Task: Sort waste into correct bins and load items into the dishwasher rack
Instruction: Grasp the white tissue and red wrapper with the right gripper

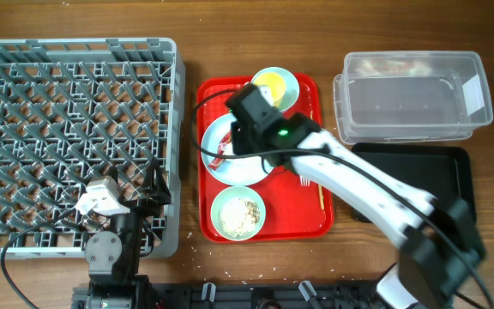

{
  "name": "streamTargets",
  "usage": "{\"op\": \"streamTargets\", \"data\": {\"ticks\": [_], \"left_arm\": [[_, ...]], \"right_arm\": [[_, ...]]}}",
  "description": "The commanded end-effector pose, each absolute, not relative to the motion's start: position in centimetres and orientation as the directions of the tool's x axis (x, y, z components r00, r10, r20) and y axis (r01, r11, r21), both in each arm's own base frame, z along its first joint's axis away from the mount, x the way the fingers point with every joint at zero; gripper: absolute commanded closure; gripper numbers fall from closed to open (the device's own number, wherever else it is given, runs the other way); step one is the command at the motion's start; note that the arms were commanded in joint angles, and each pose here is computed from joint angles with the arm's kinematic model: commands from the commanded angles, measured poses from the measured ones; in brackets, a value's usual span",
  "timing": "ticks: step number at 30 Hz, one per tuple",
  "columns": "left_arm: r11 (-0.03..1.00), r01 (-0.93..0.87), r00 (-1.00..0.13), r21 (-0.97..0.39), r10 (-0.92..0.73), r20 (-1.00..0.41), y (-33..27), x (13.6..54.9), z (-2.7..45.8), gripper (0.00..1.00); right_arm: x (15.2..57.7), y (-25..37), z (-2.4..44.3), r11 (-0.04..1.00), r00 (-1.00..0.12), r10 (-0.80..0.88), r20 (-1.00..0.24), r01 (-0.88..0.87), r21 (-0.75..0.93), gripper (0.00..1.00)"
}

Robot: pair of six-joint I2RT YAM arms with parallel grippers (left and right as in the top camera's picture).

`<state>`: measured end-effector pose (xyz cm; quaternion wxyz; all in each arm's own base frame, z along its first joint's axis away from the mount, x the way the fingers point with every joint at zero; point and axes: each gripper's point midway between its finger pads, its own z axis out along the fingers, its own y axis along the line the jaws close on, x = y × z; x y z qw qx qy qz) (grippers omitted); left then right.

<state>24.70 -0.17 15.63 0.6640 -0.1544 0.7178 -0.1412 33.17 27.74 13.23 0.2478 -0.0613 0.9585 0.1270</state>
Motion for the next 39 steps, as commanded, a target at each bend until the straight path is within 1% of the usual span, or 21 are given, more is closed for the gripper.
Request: {"op": "streamTargets", "data": {"ticks": [1,5,8,10,12,15,17,19,20,21,22,24,25,27,29,31,34,35,36,38,39], "left_arm": [[0.917,-0.041,-0.07,-0.396,-0.398,-0.915,-0.1,24.7,15.5,0.0],[0.917,-0.041,-0.07,-0.396,-0.398,-0.915,-0.1,24.7,15.5,0.0],[0.917,-0.041,-0.07,-0.396,-0.398,-0.915,-0.1,24.7,15.5,0.0],[0.917,-0.041,-0.07,-0.396,-0.398,-0.915,-0.1,24.7,15.5,0.0],[0.917,-0.041,-0.07,-0.396,-0.398,-0.915,-0.1,24.7,15.5,0.0],[0.917,-0.041,-0.07,-0.396,-0.398,-0.915,-0.1,24.7,15.5,0.0],[0.917,-0.041,-0.07,-0.396,-0.398,-0.915,-0.1,24.7,15.5,0.0],[0.917,-0.041,-0.07,-0.396,-0.398,-0.915,-0.1,24.7,15.5,0.0],[0.917,-0.041,-0.07,-0.396,-0.398,-0.915,-0.1,24.7,15.5,0.0],[0.917,-0.041,-0.07,-0.396,-0.398,-0.915,-0.1,24.7,15.5,0.0],[0.917,-0.041,-0.07,-0.396,-0.398,-0.915,-0.1,24.7,15.5,0.0],[0.917,-0.041,-0.07,-0.396,-0.398,-0.915,-0.1,24.7,15.5,0.0],[0.917,-0.041,-0.07,-0.396,-0.398,-0.915,-0.1,24.7,15.5,0.0],[0.917,-0.041,-0.07,-0.396,-0.398,-0.915,-0.1,24.7,15.5,0.0],[0.917,-0.041,-0.07,-0.396,-0.398,-0.915,-0.1,24.7,15.5,0.0],[0.917,-0.041,-0.07,-0.396,-0.398,-0.915,-0.1,24.7,15.5,0.0],[0.917,-0.041,-0.07,-0.396,-0.398,-0.915,-0.1,24.7,15.5,0.0],[0.917,-0.041,-0.07,-0.396,-0.398,-0.915,-0.1,24.7,15.5,0.0],[0.917,-0.041,-0.07,-0.396,-0.398,-0.915,-0.1,24.7,15.5,0.0],[0.917,-0.041,-0.07,-0.396,-0.398,-0.915,-0.1,24.7,15.5,0.0],[0.917,-0.041,-0.07,-0.396,-0.398,-0.915,-0.1,24.7,15.5,0.0]], "right_arm": [[33.8,26.7,16.5,0.963,-0.823,-0.035,-0.567,-0.18,0.202,0.96],[35.3,24.2,18.5,0.979,-0.777,0.025,-0.63,-0.107,0.171,0.96],[38.1,16.6,22.8,0.982,-0.631,0.185,-0.753,0.15,0.116,0.96],[39.1,12.9,23.9,0.958,-0.573,0.253,-0.78,0.261,0.119,0.96],[40.2,9.5,23.9,0.93,-0.545,0.302,-0.782,0.347,0.117,0.96],[42.1,1.7,22.9,0.828,-0.464,0.442,-0.768,0.54,0.151,0.96],[43.4,-1.3,21.9,0.79,-0.434,0.503,-0.747,0.581,0.194,0.95],[44.4,-2.8,20.6,0.773,-0.441,0.554,-0.706,0.587,0.241,0.51],[44.6,-2.7,20.0,0.778,-0.462,0.568,-0.681,0.573,0.26,0.28],[44.8,-1.9,19.4,0.816,-0.522,0.544,-0.657,0.513,0.268,0.03],[45.0,-1.2,19.2,0.846,-0.563,0.511,-0.65,0.463,0.264,0.0],[44.9,2.0,18.7,0.92,-0.68,0.391,-0.62,0.27,0.285,0.0],[44.4,4.5,18.6,0.928,-0.739,0.332,-0.586,0.144,0.345,0.0],[42.4,9.6,18.9,0.857,-0.831,0.262,-0.491,-0.034,0.515,0.0],[40.6,13.6,20.0,0.778,-0.87,0.178,-0.461,-0.162,0.607,0.0],[38.1,18.0,20.6,0.751,-0.87,0.033,-0.492,-0.303,0.587,0.0],[35.2,21.5,18.0,0.838,-0.88,-0.096,-0.464,-0.324,0.44,0.0],[34.3,22.0,16.4,0.889,-0.895,-0.109,-0.432,-0.282,0.36,0.0],[33.7,21.9,14.8,0.937,-0.91,-0.083,-0.405,-0.21,0.279,0.0],[32.5,22.2,11.8,0.981,-0.929,-0.034,-0.369,-0.102,0.166,0.0],[32.0,23.1,10.4,0.984,-0.937,-0.029,-0.349,-0.088,0.154,0.01]]}}
